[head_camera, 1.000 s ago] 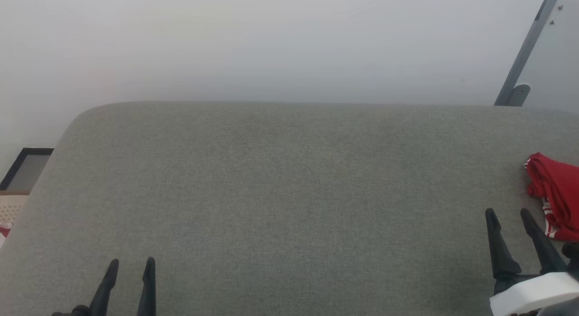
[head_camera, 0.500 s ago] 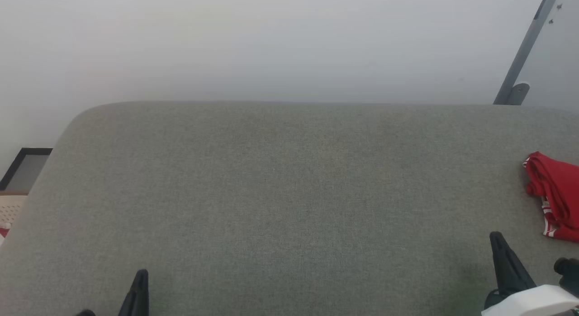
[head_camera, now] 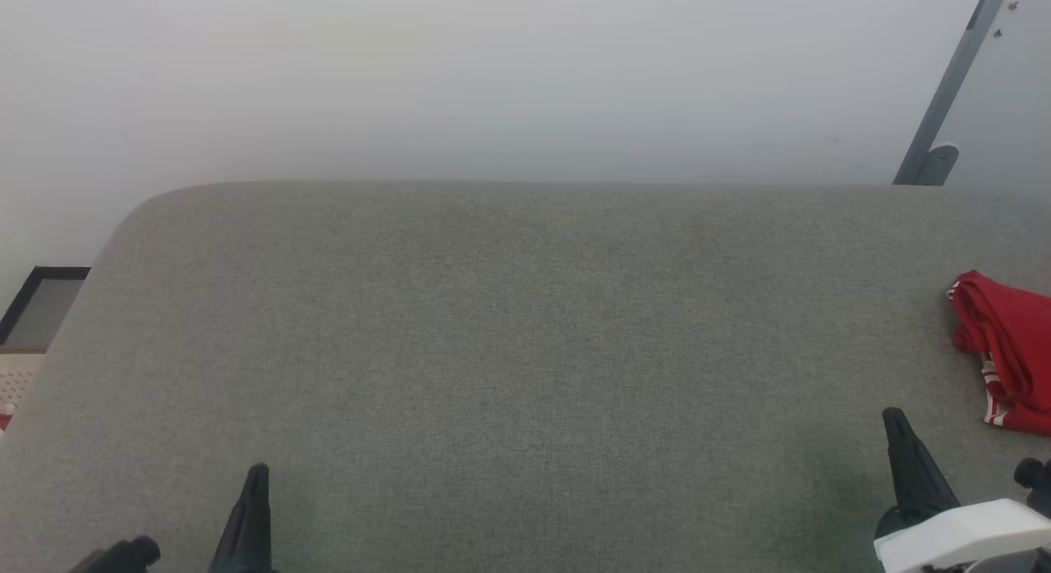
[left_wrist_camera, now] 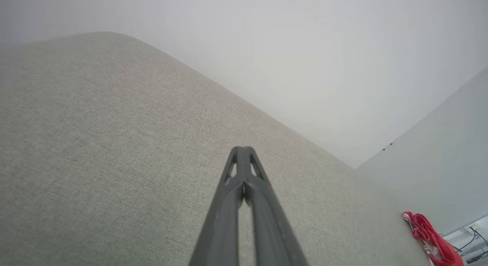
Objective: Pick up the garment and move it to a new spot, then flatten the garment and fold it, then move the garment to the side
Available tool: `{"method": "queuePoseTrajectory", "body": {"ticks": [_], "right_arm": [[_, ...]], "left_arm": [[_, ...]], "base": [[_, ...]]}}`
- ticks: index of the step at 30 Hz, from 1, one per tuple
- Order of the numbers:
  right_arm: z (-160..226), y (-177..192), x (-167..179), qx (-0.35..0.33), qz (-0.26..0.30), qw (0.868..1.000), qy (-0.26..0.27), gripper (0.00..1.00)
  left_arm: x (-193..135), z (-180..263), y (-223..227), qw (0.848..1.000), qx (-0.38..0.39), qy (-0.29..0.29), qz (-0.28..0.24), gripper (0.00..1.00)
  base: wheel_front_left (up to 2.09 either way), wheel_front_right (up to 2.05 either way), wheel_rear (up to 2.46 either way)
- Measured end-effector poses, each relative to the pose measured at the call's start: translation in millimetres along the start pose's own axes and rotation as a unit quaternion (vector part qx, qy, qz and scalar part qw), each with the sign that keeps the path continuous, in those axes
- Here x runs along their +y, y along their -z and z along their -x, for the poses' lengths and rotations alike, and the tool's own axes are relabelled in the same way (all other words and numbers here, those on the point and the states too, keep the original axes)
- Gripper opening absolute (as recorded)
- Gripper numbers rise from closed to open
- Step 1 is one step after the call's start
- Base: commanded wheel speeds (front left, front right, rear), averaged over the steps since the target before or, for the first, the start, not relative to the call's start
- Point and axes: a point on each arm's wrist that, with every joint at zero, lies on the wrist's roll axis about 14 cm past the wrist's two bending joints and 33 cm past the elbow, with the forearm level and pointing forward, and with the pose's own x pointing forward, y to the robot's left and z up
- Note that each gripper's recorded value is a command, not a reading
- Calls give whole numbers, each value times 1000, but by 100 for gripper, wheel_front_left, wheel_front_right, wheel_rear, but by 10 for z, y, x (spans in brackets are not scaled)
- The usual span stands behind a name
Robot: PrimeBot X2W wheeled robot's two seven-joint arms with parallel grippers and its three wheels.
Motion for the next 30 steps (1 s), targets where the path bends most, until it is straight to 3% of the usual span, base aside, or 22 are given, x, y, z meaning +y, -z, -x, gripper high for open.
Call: {"method": "queuePoseTrajectory", "body": {"ticks": [16,30], "right_arm": [[-73,8,9,0,-108,994,6,0],[-144,0,50,-2,-195,981,4,0]], "left_arm": [[-50,-146,11,994,8,-5,107,0],[-119,-271,24,980,15,-4,198,0]], "base": [[0,0,0],[0,0,0]]}}
